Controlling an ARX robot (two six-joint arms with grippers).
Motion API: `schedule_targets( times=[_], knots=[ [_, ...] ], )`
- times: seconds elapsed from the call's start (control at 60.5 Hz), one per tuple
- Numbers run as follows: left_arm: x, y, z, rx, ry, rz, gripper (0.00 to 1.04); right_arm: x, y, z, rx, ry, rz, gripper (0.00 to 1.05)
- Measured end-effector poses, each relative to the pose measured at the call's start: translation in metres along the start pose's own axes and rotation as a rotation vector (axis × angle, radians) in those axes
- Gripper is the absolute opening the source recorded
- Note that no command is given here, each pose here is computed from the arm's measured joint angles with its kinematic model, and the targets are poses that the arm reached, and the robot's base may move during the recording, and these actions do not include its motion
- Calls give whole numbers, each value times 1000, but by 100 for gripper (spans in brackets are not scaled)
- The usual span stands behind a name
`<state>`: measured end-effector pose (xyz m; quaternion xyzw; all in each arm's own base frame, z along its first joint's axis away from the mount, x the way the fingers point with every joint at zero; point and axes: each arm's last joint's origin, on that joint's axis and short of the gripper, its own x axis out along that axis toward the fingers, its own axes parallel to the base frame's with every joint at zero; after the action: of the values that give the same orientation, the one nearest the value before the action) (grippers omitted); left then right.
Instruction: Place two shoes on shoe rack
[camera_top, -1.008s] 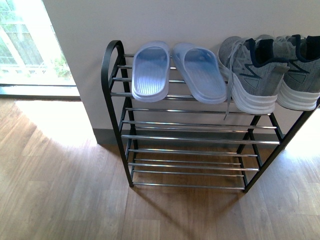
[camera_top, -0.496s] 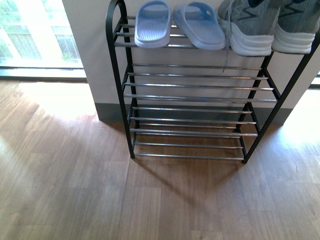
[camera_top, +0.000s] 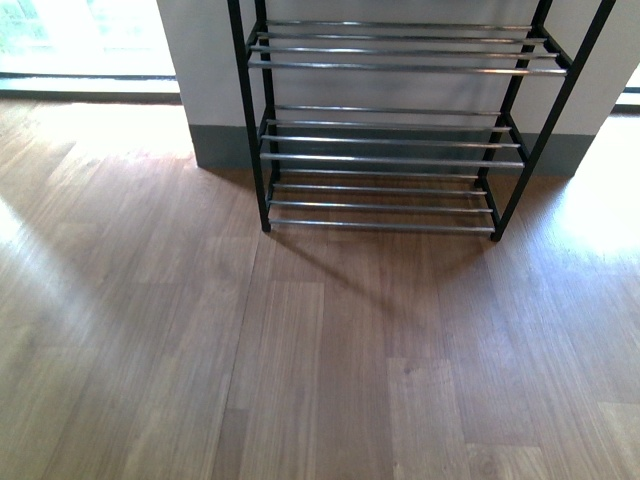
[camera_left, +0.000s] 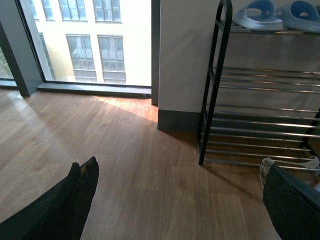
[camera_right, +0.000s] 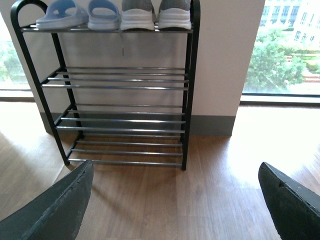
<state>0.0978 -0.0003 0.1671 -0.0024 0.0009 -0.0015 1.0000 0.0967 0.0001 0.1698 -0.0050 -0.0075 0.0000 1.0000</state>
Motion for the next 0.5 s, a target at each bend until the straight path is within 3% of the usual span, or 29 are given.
schedule_targets(
  times=[0.496],
  knots=[
    [0, 0, 0, 0, 0, 0, 95, 0, 0, 0, 0, 0, 1, 96]
  ],
)
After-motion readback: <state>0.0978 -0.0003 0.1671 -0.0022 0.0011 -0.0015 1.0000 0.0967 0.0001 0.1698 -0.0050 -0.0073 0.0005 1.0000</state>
